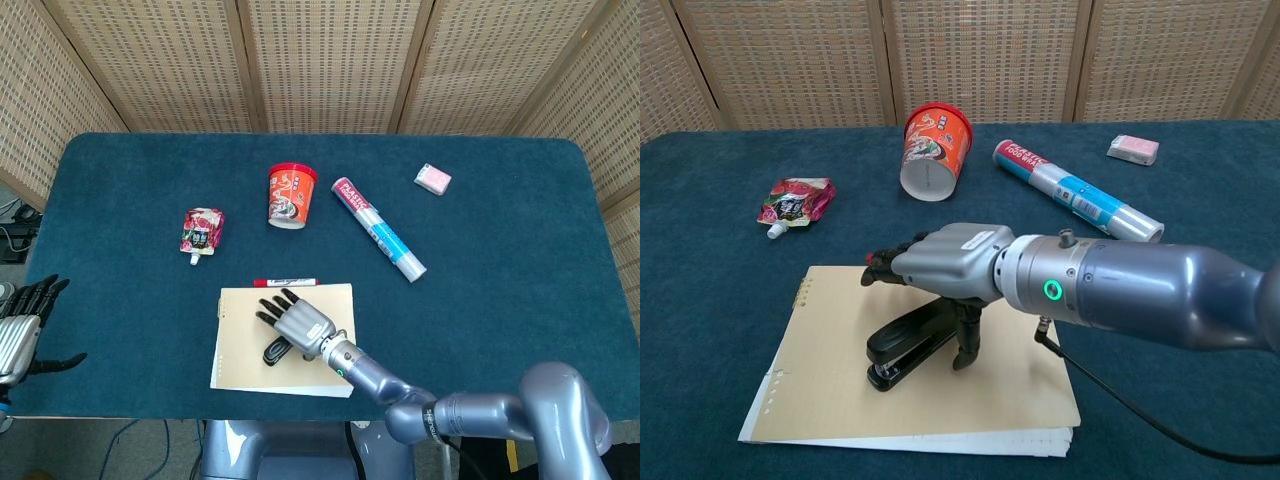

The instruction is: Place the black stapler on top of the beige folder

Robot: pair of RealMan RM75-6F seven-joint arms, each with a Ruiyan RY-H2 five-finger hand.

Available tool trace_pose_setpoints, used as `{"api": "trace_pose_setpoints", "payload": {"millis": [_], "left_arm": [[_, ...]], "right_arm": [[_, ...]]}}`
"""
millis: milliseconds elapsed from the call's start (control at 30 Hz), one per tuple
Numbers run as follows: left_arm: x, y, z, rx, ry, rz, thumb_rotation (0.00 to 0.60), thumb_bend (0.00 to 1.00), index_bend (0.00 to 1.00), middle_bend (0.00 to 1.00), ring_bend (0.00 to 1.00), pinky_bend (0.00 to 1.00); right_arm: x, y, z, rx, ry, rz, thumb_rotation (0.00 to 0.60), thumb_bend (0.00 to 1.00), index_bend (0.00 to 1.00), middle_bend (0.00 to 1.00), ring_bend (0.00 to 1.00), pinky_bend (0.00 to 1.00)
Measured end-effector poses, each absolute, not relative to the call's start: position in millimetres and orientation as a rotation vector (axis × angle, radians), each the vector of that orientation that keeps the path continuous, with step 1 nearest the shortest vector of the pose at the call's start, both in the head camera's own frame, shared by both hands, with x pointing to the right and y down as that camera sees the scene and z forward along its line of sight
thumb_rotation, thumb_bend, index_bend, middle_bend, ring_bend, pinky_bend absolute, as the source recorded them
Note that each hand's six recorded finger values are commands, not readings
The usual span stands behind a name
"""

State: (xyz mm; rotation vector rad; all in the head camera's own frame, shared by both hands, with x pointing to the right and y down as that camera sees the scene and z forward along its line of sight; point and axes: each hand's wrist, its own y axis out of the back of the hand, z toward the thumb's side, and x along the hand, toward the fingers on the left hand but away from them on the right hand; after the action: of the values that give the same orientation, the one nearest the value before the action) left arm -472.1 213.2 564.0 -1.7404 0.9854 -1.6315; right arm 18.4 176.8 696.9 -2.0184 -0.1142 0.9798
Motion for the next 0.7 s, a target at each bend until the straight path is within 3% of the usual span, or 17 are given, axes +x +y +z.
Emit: {"api": "trace_pose_setpoints", "payload": {"millis": [367,700], "left_arm": [[-465.4,215.4,553.7,-1.76,0.995,-1.573,0.6,0.0,0.0,0.0,0.0,0.0],[-463.4,216.7,542.7,-1.748,1.049,-1.48,0.6,0.0,0.0,0.0,0.0,0.0]], "right_arm": [[80.2,143.7,642.0,-1.817,-0.228,0.932,0.6,0.0,0.0,0.03,0.0,0.0],[227.3,106.8,598.6,-1.617,-0.554,0.981,0.6,0.0,0.0,0.0,0.0,0.0]]}}
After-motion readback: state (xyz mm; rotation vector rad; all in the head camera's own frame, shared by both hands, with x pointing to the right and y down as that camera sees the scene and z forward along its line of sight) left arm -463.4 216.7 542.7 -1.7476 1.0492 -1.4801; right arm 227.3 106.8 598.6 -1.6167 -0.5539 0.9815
